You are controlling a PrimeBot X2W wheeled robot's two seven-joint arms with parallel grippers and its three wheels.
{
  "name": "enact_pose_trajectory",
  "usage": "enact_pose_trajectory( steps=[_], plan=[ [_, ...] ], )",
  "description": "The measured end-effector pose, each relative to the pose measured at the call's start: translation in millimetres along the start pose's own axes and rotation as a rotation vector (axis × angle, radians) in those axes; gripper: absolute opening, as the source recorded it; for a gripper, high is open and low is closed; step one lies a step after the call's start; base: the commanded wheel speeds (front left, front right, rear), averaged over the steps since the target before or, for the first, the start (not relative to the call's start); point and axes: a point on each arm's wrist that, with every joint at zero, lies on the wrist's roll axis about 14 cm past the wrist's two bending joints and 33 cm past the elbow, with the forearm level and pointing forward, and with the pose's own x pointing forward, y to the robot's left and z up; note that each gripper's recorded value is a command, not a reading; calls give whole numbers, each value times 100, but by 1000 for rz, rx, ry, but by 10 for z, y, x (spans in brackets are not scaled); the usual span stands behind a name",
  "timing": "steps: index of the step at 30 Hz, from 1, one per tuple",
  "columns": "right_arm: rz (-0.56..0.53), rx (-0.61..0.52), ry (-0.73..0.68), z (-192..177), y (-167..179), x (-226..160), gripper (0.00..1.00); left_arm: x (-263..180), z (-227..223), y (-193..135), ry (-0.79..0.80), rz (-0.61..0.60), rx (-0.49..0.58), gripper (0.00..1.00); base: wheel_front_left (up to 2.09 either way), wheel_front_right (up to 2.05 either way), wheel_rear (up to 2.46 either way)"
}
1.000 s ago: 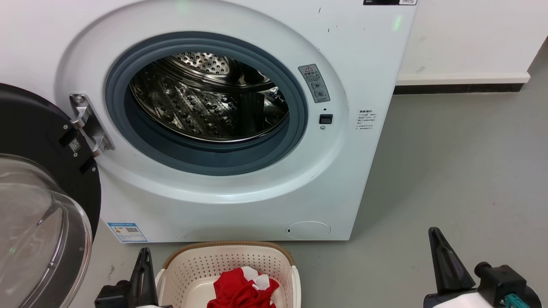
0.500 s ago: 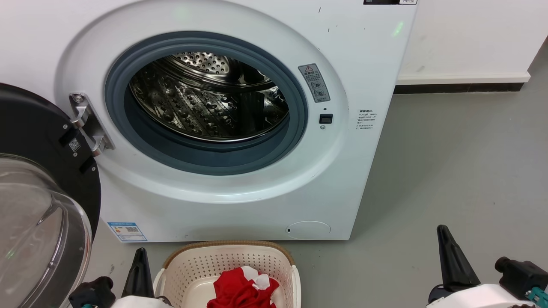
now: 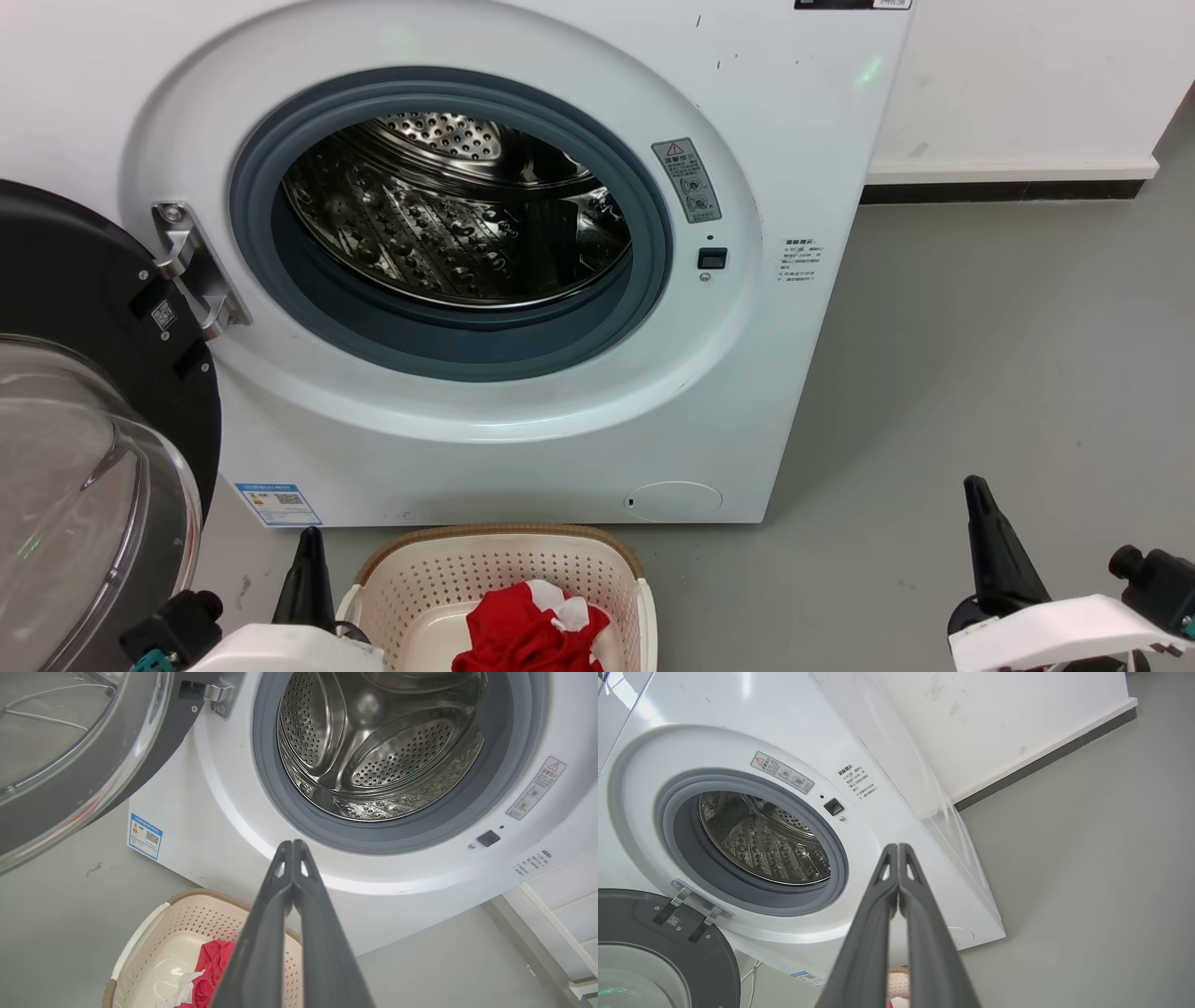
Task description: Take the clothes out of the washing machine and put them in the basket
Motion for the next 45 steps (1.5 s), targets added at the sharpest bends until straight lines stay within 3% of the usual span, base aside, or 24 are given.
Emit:
enact_pose_trajectory(
  steps=[20,45],
  plan=[
    [-33,277,8,28,-57,91,0,83,15,-24,32,-8,-290,0,0,0,0],
    [-40,554,11,73,-63,201,0,169,78,-104,50,-49,-579,0,0,0,0]
  ],
)
